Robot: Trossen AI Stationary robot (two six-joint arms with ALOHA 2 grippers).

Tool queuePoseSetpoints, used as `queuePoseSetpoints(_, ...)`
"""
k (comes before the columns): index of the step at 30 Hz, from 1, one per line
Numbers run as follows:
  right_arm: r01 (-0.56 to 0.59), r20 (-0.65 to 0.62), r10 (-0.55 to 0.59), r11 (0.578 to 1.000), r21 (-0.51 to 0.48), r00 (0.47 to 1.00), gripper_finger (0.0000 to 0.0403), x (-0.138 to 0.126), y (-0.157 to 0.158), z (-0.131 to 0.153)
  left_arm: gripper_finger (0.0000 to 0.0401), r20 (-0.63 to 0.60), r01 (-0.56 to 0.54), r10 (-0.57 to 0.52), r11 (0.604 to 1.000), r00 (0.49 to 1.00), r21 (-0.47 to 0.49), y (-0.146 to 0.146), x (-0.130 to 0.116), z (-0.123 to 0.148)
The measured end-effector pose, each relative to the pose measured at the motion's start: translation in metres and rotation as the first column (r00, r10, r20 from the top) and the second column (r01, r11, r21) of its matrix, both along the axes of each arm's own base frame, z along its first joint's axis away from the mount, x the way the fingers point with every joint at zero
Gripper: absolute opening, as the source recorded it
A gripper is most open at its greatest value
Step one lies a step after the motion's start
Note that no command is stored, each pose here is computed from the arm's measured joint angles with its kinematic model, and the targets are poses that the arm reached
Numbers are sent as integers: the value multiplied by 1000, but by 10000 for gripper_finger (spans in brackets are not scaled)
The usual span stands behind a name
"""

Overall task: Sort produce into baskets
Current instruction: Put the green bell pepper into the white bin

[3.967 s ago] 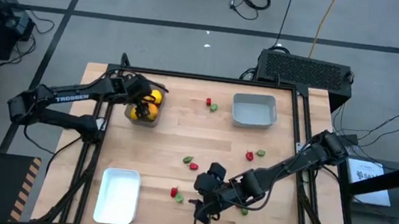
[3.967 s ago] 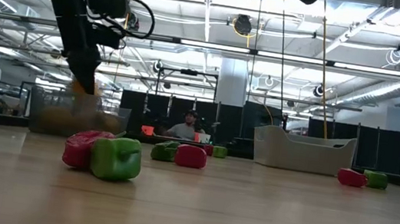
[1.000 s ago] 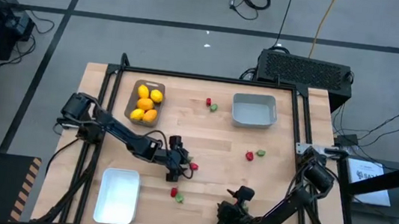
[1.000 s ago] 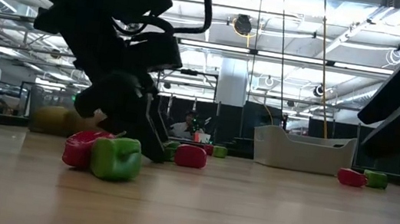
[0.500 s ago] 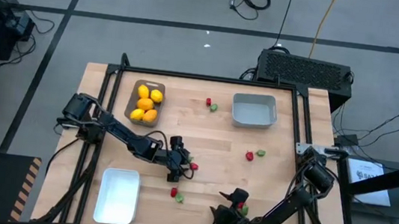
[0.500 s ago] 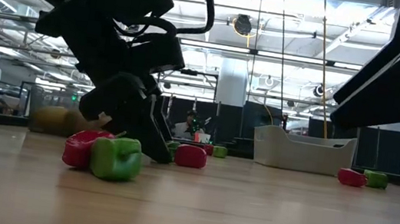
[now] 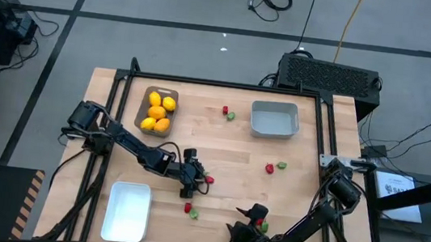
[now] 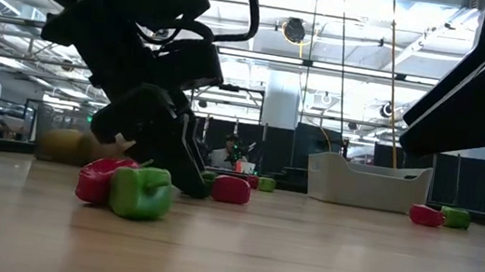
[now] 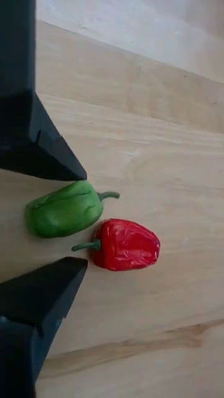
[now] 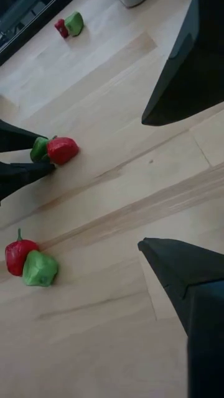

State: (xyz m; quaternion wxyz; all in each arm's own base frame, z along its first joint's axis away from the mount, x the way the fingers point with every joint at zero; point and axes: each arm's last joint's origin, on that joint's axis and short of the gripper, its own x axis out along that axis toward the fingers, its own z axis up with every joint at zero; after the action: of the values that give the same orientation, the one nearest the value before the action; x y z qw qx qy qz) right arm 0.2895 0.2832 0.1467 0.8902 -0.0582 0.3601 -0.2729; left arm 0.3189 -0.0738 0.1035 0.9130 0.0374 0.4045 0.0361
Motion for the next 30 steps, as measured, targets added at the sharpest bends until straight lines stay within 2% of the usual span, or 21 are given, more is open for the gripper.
queuePoseSetpoints(7,0,0,0,1000,0,1000,297,0,0,0,159,-8,3,-3,1000,1000,5,0,-1,-1)
queuePoseSetpoints(13,-1,-1,1,1000,0,1000,297,0,0,0,126,-49,17,-16,999,999,30,-5,-7,1)
queuePoseSetpoints(21,-1,1,1,1000,2,1000,297,0,0,0,114,-96,67,-63,997,993,41,-17,-24,20)
queuePoseSetpoints(30,-2,5,2,1000,7,1000,297,1,1,0,113,16,77,-78,997,997,26,-29,-43,68)
